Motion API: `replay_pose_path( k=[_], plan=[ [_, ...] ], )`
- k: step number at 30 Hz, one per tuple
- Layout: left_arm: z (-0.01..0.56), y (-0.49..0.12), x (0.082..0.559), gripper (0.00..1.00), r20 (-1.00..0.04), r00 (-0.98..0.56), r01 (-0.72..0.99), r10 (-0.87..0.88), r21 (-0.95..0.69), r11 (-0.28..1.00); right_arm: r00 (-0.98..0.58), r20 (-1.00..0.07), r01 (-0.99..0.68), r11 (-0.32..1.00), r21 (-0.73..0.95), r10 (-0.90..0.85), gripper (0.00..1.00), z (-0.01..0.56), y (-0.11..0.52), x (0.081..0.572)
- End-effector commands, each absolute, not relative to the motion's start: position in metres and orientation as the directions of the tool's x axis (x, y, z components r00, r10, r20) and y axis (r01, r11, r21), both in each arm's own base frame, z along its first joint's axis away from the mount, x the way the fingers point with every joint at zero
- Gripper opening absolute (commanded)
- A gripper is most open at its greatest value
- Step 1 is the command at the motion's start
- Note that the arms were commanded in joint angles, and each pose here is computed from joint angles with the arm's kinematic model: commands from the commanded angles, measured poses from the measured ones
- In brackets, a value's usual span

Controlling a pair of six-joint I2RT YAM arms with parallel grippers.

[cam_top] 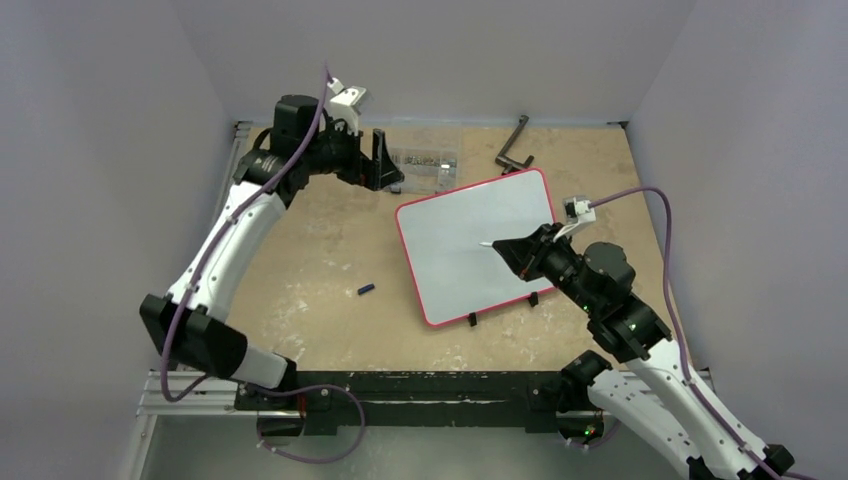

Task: Write a sentence on the whiteboard
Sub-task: Move the whiteboard to the center of the board, then write a sentence on the whiteboard.

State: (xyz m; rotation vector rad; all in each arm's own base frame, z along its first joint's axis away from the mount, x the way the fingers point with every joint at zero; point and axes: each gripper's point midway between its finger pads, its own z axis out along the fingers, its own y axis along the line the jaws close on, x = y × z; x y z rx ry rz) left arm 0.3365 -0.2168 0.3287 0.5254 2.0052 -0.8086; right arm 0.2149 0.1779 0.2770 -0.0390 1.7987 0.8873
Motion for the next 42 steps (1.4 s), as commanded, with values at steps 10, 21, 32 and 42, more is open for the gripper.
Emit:
replay_pose_path(
  k=[10,21,32,42],
  plan=[
    [0.291,-0.258,0.398,0.93,-0.738,-0.656,0.699,0.160,-0.514,0.497,-0.349,-0.852,-0.467,0.715,0.520,0.391,0.00,0.303,0.174,0.214],
    [0.257,-0.274,0.414,0.84,-0.660,-0.726,0.671,0.192,-0.619,0.409,-0.353,-0.862,-0.469,0.728,0.500,0.364,0.00,0.297,0.174,0.215],
    [0.236,-0.283,0.406,0.78,-0.597,-0.771,0.635,0.219,-0.699,0.330,-0.366,-0.864,-0.483,0.723,0.494,0.346,0.00,0.292,0.180,0.218],
    [0.216,-0.301,0.387,0.66,-0.541,-0.791,0.608,0.287,-0.748,0.267,-0.364,-0.866,-0.490,0.720,0.491,0.343,0.00,0.293,0.179,0.215]
  ],
)
